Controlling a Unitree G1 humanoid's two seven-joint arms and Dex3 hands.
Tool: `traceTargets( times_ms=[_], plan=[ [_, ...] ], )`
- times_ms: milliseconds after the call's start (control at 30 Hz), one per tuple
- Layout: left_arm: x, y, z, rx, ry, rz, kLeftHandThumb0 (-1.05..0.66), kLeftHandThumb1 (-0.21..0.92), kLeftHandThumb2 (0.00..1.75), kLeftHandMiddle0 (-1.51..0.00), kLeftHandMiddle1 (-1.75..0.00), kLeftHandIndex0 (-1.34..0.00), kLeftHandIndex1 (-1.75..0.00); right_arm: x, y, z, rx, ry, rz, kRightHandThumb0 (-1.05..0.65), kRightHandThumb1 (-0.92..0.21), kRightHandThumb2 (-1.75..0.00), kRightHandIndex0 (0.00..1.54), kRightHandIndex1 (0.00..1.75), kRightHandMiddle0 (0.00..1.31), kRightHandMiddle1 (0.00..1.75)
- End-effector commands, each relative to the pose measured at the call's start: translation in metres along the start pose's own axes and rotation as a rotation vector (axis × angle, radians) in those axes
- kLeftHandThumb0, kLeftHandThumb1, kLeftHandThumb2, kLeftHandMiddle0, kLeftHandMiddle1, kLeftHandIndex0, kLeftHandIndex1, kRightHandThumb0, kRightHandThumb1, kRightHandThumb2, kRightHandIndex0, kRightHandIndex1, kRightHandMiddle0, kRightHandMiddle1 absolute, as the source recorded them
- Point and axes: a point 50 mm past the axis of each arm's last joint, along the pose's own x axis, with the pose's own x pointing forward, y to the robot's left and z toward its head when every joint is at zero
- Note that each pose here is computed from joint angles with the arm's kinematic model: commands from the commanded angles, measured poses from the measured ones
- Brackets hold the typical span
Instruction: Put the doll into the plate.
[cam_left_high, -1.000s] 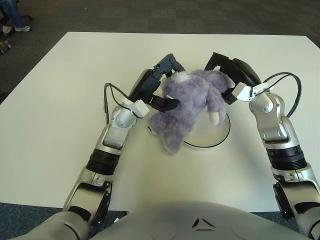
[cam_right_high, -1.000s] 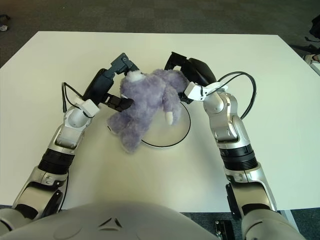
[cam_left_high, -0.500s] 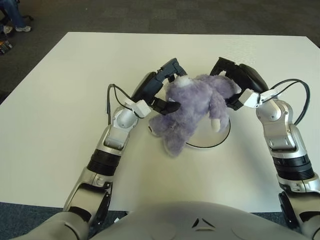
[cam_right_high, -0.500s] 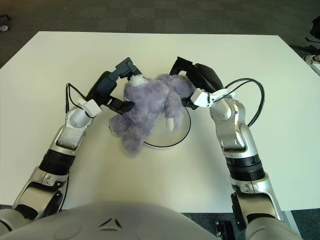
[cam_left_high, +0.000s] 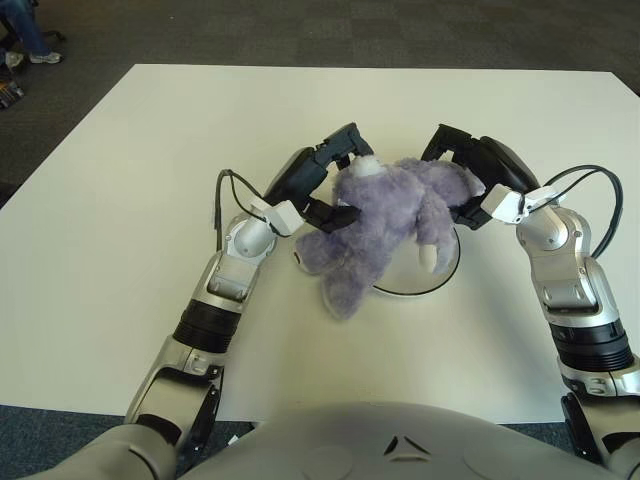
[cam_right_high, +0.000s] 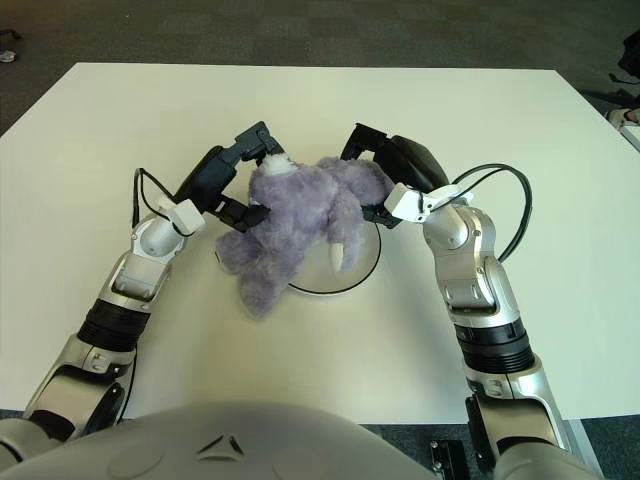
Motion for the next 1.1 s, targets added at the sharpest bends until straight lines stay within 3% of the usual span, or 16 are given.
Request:
traceTargets(
  times_ms=[0,133,233,333,467,567,633,867,1067],
  plan=[
    [-0.002,-0.002,-0.005,-0.004,0.034,-0.038,-0.01,0.43,1.11,-0.48,-1.75,-0.5,-1.52,-0.003,-0.006,0.004,-0.003,-0.02,0.016,-0.01,-0.19,-1.4,0.64,1.66,0.64,1.64],
    [-0.003,-0.003,-0.006,-0.003,0.048,-0.058,-0.01,0.46,1.07,-0.48,-1.75,-0.47,-1.49,-0.005,-0.007,0.003,-0.026,-0.004,0.062,-0.01,-0.23,-1.35,0.61,1.66,0.6,1.64],
    [-0.003,-0.003,-0.007,-0.005,0.058,-0.072,-0.01,0.53,1.04,-0.38,-1.75,-0.37,-1.66,-0.005,-0.008,0.003,-0.053,0.012,0.1,-0.01,-0.29,-1.29,0.57,1.67,0.56,1.65],
    [-0.004,-0.004,-0.007,-0.006,0.071,-0.096,-0.01,0.58,0.99,-0.32,-1.75,-0.31,-1.71,-0.005,-0.009,0.003,-0.098,0.015,0.126,-0.01,-0.35,-1.23,0.52,1.68,0.51,1.66],
    [-0.005,-0.004,-0.006,0.006,0.078,-0.115,-0.01,0.74,0.81,-0.22,-1.75,-0.21,-1.73,-0.005,-0.011,0.002,-0.139,0.005,0.138,0.44,-0.16,-1.49,0.72,1.73,0.24,1.39],
    [-0.005,-0.003,-0.006,0.016,0.085,-0.119,-0.47,0.63,0.75,-0.14,-1.75,-0.07,-1.42,-0.006,-0.012,0.0,-0.171,-0.006,0.157,0.51,-0.14,-1.52,0.74,1.74,0.14,1.31],
    [-0.006,-0.003,-0.005,0.017,0.09,-0.117,-0.61,0.6,0.73,-0.07,-1.75,-0.03,-1.25,-0.007,-0.013,-0.001,-0.197,-0.016,0.179,0.5,-0.19,-1.45,0.7,1.74,0.08,1.29],
    [-0.007,-0.003,-0.004,0.015,0.098,-0.12,-0.8,0.61,0.66,-0.01,-1.68,0.0,-0.94,-0.008,-0.022,-0.002,-0.25,-0.013,0.276,0.45,-0.36,-1.24,0.57,1.73,0.01,1.14],
    [-0.008,-0.001,-0.002,0.025,0.092,-0.137,-0.89,0.76,0.5,0.0,-1.46,0.0,-0.72,-0.014,-0.039,0.0,-0.229,-0.005,0.284,0.44,-0.39,-1.2,0.54,1.73,0.0,0.97]
  ],
)
